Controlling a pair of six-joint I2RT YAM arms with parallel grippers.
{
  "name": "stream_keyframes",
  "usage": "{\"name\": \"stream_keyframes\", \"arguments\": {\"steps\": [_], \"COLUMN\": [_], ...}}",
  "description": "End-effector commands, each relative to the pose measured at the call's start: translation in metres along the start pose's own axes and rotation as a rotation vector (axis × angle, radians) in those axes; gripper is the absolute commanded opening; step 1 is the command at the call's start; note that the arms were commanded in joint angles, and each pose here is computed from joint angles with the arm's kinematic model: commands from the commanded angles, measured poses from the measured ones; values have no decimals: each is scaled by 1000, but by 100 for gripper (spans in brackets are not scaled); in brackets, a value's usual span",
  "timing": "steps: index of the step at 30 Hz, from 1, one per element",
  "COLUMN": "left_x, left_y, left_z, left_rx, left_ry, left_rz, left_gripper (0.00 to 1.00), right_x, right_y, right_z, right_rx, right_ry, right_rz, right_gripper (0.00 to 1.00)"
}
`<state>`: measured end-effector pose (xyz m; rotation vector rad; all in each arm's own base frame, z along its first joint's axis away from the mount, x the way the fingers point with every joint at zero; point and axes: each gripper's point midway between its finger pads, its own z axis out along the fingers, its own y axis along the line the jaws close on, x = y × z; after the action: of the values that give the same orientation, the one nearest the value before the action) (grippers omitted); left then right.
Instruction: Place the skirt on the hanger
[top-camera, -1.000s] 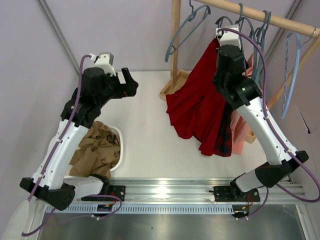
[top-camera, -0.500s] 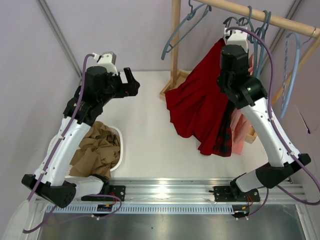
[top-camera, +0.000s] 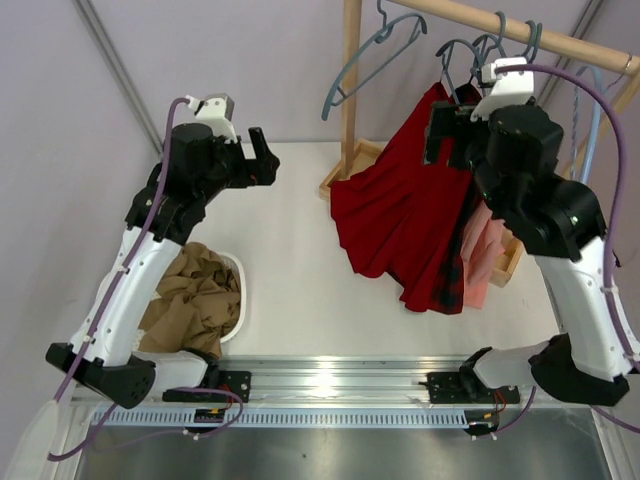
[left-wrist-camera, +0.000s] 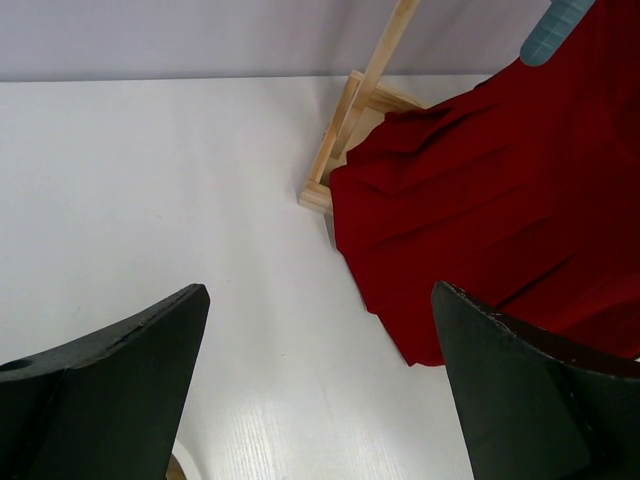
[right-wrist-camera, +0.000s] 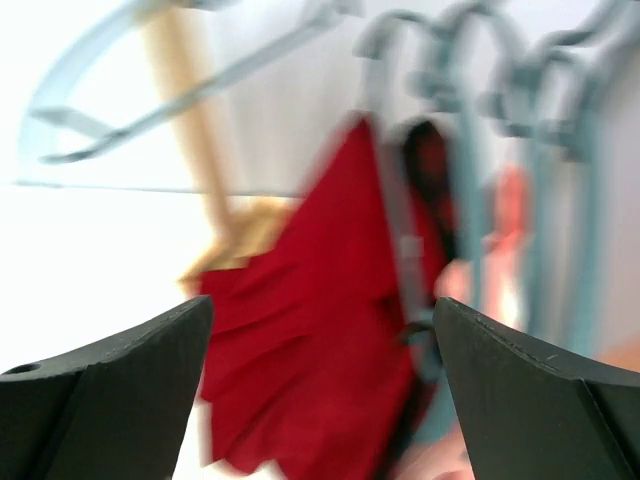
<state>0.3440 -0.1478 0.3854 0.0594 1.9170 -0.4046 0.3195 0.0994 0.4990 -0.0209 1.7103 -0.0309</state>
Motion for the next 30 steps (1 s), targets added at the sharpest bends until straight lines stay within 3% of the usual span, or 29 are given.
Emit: {"name": "stream_keyframes", "arguments": {"steps": [1, 5, 11, 13, 14, 15, 17, 19, 21, 22, 24, 26, 30], "left_x": [-1, 13, 28, 40, 31, 46, 48, 68, 68, 91, 93, 123, 148], "left_y": [4, 4, 10, 14, 12, 17, 19, 24, 23, 29, 33, 44, 57], "left_z": [5, 22, 27, 24, 11, 10, -5, -11, -29, -27, -46, -51, -76], "left_rx": [-13, -16, -14, -12, 2, -4, 4, 1, 22, 10, 5, -28, -65], "left_ry": [4, 44, 54, 68, 27, 50, 28, 55, 20, 61, 17, 63, 50], "left_rz": [19, -9, 25, 61, 66, 73, 75, 67, 54, 38, 14, -22, -90], "left_gripper": [100, 99, 99, 99, 99, 100, 100, 100, 100, 99, 99, 100, 100], "right_x": [-20, 3, 99, 99, 137, 123, 163, 165, 188, 196, 218, 232, 255], "right_y": [34, 84, 138, 149, 156, 161, 167, 174, 177, 177, 174, 172, 174], "right_z": [-49, -62, -50, -59, -56, -67, -67, -76, -78, -76, -70, -65, -59], "right_rx": [-254, -432, -514, -590, -603, -668, -691, -762, -776, -767, -731, -693, -681], "right_ry": [-59, -10, 177, 127, 178, 107, 148, 119, 158, 169, 203, 222, 246], "right_rz": [105, 130, 135, 214, 199, 273, 284, 344, 348, 347, 337, 342, 333], "right_gripper": [99, 99, 99, 99, 99, 99, 99, 99, 99, 99, 99, 99, 99]}}
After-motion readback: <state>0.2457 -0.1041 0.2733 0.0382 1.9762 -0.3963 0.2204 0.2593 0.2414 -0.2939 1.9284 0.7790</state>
